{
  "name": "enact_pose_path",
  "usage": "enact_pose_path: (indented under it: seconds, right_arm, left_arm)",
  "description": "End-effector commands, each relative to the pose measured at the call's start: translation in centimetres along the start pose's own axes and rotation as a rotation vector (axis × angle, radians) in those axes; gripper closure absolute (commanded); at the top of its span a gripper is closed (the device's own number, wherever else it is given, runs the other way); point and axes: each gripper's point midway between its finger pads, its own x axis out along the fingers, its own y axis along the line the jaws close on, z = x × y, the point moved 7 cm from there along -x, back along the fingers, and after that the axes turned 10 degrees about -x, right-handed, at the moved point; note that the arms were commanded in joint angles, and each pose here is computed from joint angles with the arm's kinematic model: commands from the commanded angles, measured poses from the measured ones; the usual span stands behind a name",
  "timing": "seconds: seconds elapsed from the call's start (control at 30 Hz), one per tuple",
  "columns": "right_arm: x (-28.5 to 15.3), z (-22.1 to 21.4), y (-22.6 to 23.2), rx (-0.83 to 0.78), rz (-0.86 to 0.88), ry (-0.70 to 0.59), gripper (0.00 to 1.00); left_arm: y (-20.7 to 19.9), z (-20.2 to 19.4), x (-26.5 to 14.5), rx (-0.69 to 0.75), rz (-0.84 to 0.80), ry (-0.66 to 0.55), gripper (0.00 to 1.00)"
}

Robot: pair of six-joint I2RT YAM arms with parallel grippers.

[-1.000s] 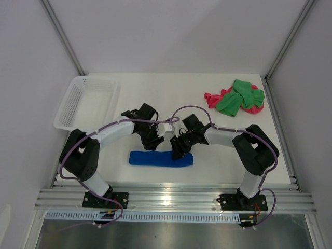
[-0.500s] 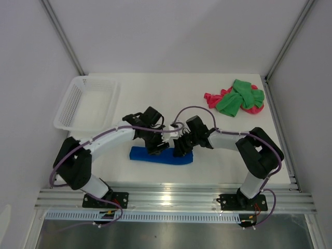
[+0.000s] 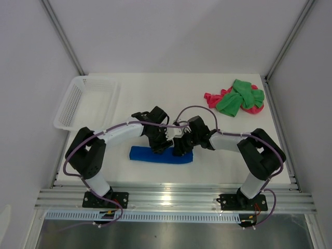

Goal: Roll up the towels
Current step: Place the rolled towel into the container

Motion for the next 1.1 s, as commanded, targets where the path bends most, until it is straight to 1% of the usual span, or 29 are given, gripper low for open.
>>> enact_pose_path:
  seconds: [0.0, 0.07, 0.13, 0.17, 0.23, 0.27, 0.3, 0.37, 0.43, 0.5, 0.57, 0.6, 0.67, 0.77, 0.83, 0.9, 0.97, 1.0, 1.03, 1.07]
  right_arm:
    - [-1.1, 1.0, -0.2, -0.019, -0.076, 0.016, 0.43]
    - [-1.7, 1.5, 0.0, -0.022, -0.087, 0.024, 0.4]
    - [-2.5, 2.2, 0.1, -0.038, -0.11, 0.004, 0.39]
    - [-2.8, 2.2, 0.1, -0.042, -0.122, 0.008, 0.38]
    - [-3.4, 2.4, 0.0, -0.045, -0.138, 0.009, 0.37]
    - [-3.8, 2.6, -0.3, -0.039, -0.152, 0.004, 0.37]
    - [-4.0, 2.9, -0.5, -0.039, -0.171, 0.0, 0.37]
    - [-4.7, 3.1, -0.8, -0.023, -0.183, 0.006, 0.37]
    - [-5.5, 3.2, -0.7, -0.018, -0.201, 0.007, 0.37]
    - [-6.1, 2.6, -0.7, -0.01, -0.221, 0.016, 0.37]
    - [-7.0, 2.3, -0.8, -0.036, -0.26, 0.011, 0.37]
    - [-7.1, 1.4, -0.8, -0.027, -0.269, 0.023, 0.37]
    - [-7.9, 1.3, -0.7, -0.039, -0.28, -0.007, 0.36]
    - [-8.4, 0.2, -0.9, -0.036, -0.29, -0.003, 0.36]
    - [-9.1, 0.0, -1.3, -0.008, -0.306, -0.013, 0.36]
    - [-9.4, 0.4, -1.4, -0.003, -0.302, -0.044, 0.36]
    - [-9.5, 1.1, -1.5, -0.01, -0.297, -0.064, 0.36]
    - [-9.3, 1.3, -1.7, -0.004, -0.295, -0.067, 0.36]
    - [-9.2, 1.6, -1.7, -0.001, -0.289, -0.071, 0.36]
    - [-9.1, 2.0, -1.6, -0.003, -0.27, -0.078, 0.36]
  left_arm:
    - [-0.6, 1.6, -2.1, -0.002, -0.022, -0.08, 0.44]
    - [-0.8, 1.9, -2.5, -0.016, -0.03, -0.081, 0.44]
    - [-0.7, 2.3, -2.9, -0.018, -0.027, -0.088, 0.44]
    - [-0.7, 2.2, -2.7, -0.022, -0.035, -0.071, 0.43]
    - [0.0, 3.0, -2.9, -0.024, -0.024, -0.075, 0.42]
    - [0.2, 2.7, -2.1, -0.036, -0.048, -0.035, 0.42]
    - [0.4, 3.2, -2.1, -0.033, -0.056, -0.04, 0.42]
    - [0.9, 2.7, -1.1, -0.052, -0.079, -0.004, 0.41]
    - [1.0, 2.7, -0.6, -0.06, -0.11, 0.003, 0.4]
    - [0.7, 2.2, 0.2, -0.072, -0.161, 0.036, 0.39]
    - [0.5, 2.2, 0.6, -0.083, -0.199, 0.038, 0.39]
    - [0.5, 2.0, 1.1, -0.09, -0.204, 0.049, 0.39]
    - [0.7, 1.7, 1.5, -0.099, -0.203, 0.062, 0.38]
    - [0.8, 0.8, 2.4, -0.12, -0.197, 0.111, 0.39]
    - [0.9, 0.2, 2.8, -0.125, -0.189, 0.135, 0.39]
    - [0.7, -0.2, 2.7, -0.132, -0.194, 0.13, 0.4]
    - [0.3, 0.2, 1.9, -0.118, -0.2, 0.077, 0.4]
    - [0.2, 0.5, 1.4, -0.109, -0.199, 0.046, 0.4]
    - [-0.1, 1.7, 0.1, -0.077, -0.199, -0.043, 0.4]
    - [-0.3, 1.8, -0.3, -0.073, -0.197, -0.073, 0.39]
